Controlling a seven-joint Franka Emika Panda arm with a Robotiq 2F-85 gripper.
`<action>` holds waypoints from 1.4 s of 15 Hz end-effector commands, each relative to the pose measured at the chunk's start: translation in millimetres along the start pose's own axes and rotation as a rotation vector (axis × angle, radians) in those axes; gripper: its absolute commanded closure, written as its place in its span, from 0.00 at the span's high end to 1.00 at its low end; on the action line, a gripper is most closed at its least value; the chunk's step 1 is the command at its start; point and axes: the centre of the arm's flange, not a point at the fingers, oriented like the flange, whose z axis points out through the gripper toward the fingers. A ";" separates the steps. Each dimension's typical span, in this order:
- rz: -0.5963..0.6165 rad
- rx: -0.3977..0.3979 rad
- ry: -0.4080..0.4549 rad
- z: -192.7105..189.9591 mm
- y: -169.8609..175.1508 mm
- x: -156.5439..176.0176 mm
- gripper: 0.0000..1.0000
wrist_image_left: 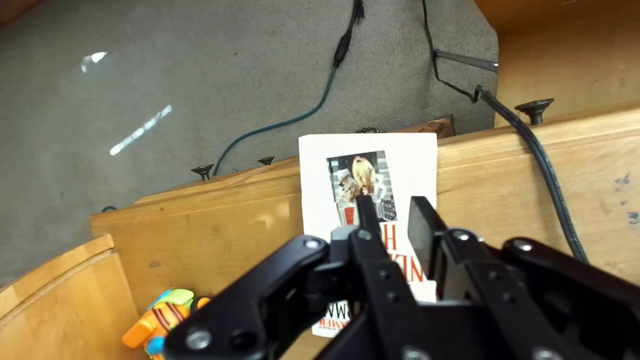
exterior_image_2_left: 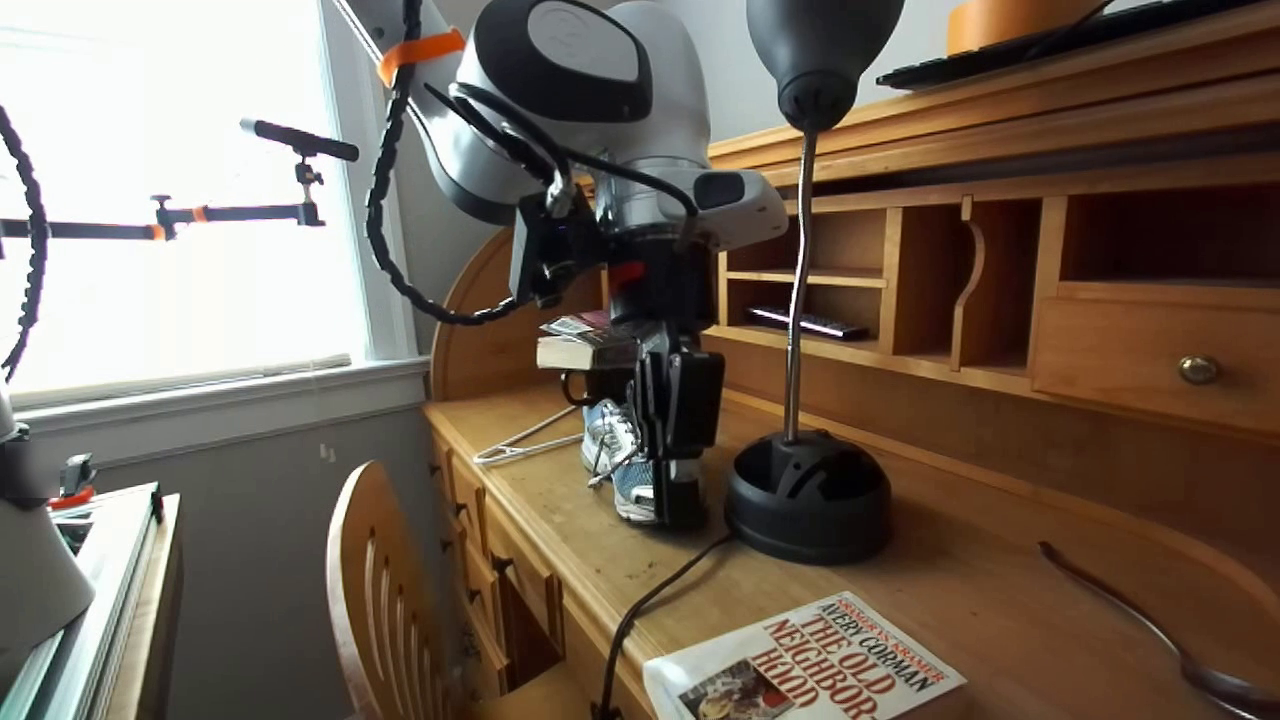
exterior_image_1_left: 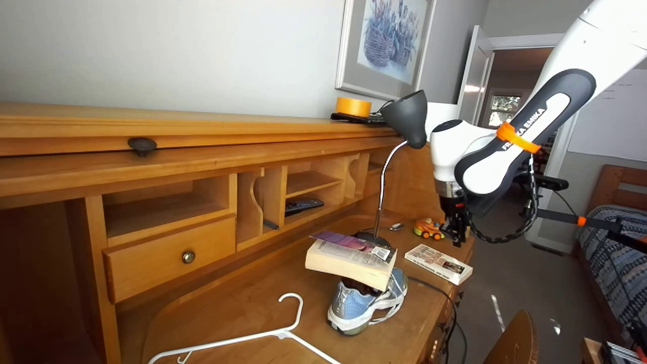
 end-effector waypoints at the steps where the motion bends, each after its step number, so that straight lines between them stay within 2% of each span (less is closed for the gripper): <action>1: -0.008 0.023 -0.006 0.0 -1.8 -10.9 0.50; 7: -0.042 -0.012 -0.019 28.0 -24.4 -24.5 0.95; 8: -0.055 -0.028 -0.021 32.9 -28.2 -26.5 0.99; 12: -0.098 -0.126 -0.009 57.7 -40.7 -30.3 1.00; 15: -0.062 -0.208 -0.016 78.2 -46.0 -29.8 1.00; 21: -0.010 -0.290 0.017 100.0 -57.0 -31.3 1.00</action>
